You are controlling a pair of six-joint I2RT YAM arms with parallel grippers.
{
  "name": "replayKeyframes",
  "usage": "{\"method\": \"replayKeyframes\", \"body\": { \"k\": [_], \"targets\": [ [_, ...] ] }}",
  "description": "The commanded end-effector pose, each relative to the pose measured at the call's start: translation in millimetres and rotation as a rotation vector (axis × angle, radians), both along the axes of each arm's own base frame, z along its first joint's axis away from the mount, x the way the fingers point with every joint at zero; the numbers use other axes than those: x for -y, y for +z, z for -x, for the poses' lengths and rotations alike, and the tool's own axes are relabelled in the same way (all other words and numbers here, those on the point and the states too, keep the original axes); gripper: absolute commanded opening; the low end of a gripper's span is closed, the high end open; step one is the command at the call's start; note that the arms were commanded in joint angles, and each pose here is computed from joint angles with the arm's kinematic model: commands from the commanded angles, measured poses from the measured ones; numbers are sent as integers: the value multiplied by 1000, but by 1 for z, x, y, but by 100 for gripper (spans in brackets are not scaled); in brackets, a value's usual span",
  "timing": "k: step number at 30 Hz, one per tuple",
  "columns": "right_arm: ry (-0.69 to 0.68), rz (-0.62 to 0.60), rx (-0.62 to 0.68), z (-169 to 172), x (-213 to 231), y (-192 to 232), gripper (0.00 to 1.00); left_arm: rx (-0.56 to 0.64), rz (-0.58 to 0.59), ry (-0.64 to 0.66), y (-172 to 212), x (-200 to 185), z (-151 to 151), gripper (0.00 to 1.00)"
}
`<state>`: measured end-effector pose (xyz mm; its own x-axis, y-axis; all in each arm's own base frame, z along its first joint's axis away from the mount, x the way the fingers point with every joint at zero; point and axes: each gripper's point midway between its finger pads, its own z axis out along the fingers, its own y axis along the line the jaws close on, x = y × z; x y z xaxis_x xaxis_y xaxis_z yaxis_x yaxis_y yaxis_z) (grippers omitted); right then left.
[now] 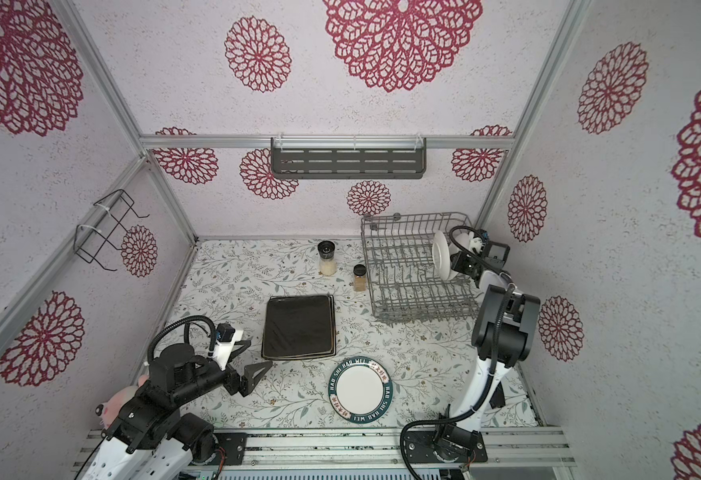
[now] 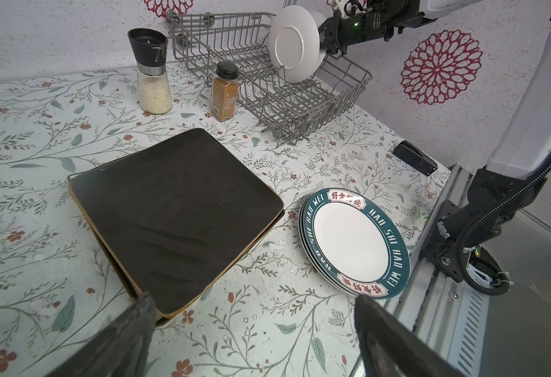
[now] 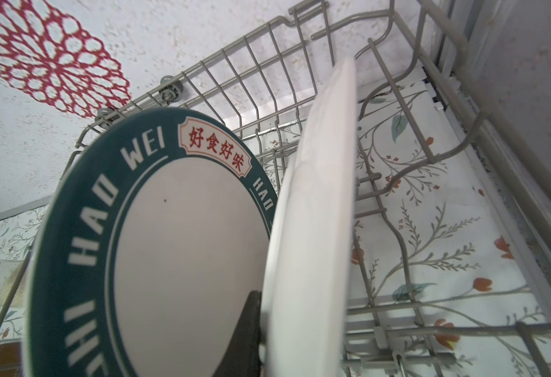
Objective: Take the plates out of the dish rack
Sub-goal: 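Grip the green-rimmed plate rim with the right gripper and lift it out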
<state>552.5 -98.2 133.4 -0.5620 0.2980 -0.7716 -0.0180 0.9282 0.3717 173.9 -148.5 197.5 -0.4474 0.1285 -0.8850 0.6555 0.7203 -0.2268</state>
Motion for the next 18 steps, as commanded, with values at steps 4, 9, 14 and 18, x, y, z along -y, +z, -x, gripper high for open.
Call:
{"method": "replayKeyframes", "body": {
  "k": [4,9,14,18],
  "targets": [
    [-28,86,51,3,10,34,8,46,15,-15,11,3,0,97],
    [-33,103,60,6,11,42,4,52,18,-19,12,3,0,97],
    [-41,120,82,13,11,55,1,57,22,-28,13,4,2,97],
    [-41,122,95,19,8,65,0,65,26,-37,14,4,4,97]
  ]
}}
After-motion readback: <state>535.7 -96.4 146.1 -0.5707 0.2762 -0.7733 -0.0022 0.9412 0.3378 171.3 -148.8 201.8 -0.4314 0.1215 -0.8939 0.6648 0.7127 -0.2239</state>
